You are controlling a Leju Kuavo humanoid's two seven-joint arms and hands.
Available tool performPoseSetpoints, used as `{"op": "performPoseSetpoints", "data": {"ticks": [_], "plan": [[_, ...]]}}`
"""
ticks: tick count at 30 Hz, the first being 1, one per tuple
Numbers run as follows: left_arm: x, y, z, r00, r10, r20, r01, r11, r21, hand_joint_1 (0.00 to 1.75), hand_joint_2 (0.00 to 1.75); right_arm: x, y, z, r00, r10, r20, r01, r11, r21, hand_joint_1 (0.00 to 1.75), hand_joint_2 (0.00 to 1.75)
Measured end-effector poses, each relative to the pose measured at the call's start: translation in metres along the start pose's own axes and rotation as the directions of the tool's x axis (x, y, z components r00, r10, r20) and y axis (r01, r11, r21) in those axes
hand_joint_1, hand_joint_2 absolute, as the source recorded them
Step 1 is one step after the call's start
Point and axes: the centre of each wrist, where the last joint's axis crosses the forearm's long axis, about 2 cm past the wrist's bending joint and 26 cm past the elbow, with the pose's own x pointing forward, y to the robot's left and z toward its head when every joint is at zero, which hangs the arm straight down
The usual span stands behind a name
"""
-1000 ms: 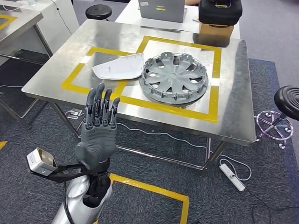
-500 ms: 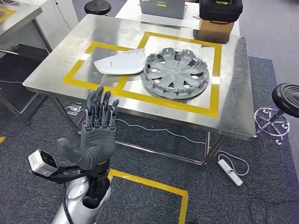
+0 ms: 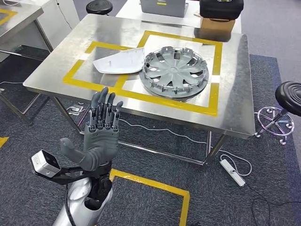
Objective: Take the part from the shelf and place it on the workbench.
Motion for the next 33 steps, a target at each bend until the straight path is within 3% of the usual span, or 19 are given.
{"op": "performPoseSetpoints", "data": {"ticks": [4, 9, 13, 17, 22, 27, 33], "plan": [[-0.003, 0.004, 0.005, 0.999, -0.029, -0.038, 0.030, 0.999, 0.026, 0.00, 0.00, 0.000, 0.000, 0.000, 1.000, -0.024, 0.002, 0.024, 0.999, 0.026, 0.00, 0.00], [-0.031, 0.039, 0.051, 0.942, -0.175, -0.286, 0.225, 0.963, 0.149, 0.00, 0.00, -0.001, 0.001, 0.000, 0.997, -0.072, -0.027, 0.073, 0.995, 0.065, 0.00, 0.00], [-0.051, 0.078, 0.110, 0.816, -0.210, -0.539, 0.388, 0.890, 0.241, 0.00, 0.00, -0.002, 0.001, 0.000, 0.994, -0.104, 0.014, 0.103, 0.992, 0.071, 0.00, 1.75], [-0.046, 0.096, 0.193, 0.626, -0.054, -0.778, 0.507, 0.787, 0.353, 0.00, 0.00, -0.003, 0.001, 0.000, 0.987, -0.120, 0.110, 0.112, 0.991, 0.079, 0.00, 1.75], [-0.025, 0.085, 0.269, 0.467, 0.198, -0.862, 0.583, 0.665, 0.468, 0.00, 0.00, -0.006, 0.003, 0.000, 0.983, -0.114, 0.144, 0.102, 0.991, 0.085, 0.00, 1.75], [-0.016, 0.079, 0.290, 0.396, 0.286, -0.873, 0.624, 0.614, 0.484, 0.00, 0.00, -0.002, 0.002, 0.000, 0.981, -0.116, 0.158, 0.103, 0.991, 0.087, 0.00, 1.75], [0.003, 0.062, 0.328, 0.186, 0.478, -0.858, 0.748, 0.498, 0.439, 0.00, 0.00, -0.005, 0.004, 0.000, 0.945, -0.137, 0.296, 0.108, 0.988, 0.114, 0.00, 1.75]]}}
